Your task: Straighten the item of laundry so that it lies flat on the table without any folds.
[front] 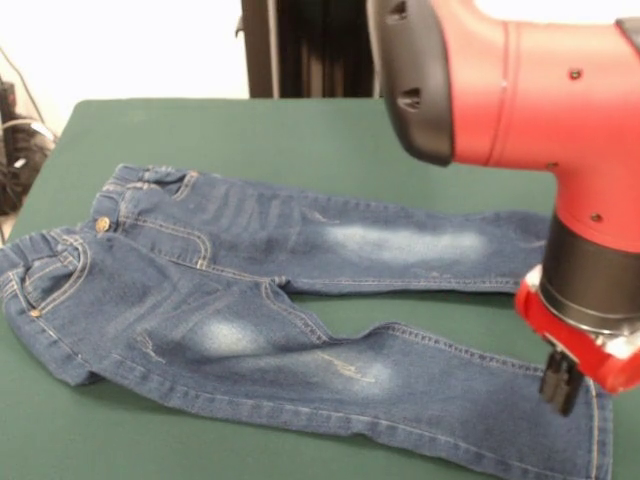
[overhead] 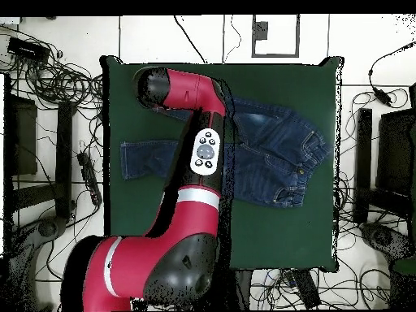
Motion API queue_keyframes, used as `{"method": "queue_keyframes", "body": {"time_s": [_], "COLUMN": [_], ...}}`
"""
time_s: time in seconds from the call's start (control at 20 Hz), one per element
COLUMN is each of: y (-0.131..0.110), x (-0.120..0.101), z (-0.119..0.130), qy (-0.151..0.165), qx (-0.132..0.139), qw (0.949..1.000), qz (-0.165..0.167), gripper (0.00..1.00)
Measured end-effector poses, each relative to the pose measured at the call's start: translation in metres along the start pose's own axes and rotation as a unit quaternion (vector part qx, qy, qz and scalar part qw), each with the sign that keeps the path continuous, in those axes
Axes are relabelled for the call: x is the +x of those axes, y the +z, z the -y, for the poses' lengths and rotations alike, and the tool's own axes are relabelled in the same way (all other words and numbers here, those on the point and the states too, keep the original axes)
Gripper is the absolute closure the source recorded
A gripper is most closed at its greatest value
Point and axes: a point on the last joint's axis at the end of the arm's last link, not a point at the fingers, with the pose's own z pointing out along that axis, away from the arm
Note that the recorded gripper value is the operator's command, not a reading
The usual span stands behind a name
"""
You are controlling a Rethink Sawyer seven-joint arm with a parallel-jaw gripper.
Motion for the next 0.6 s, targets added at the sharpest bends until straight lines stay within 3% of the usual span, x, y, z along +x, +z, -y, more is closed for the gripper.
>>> {"method": "queue_keyframes", "body": {"time_s": [0.6], "y": [-0.001], "x": [0.008], "z": [-0.014], "qy": [0.009], "qx": [-0.015], "qw": [0.9998], "qz": [0.0], "gripper": [1.0]}}
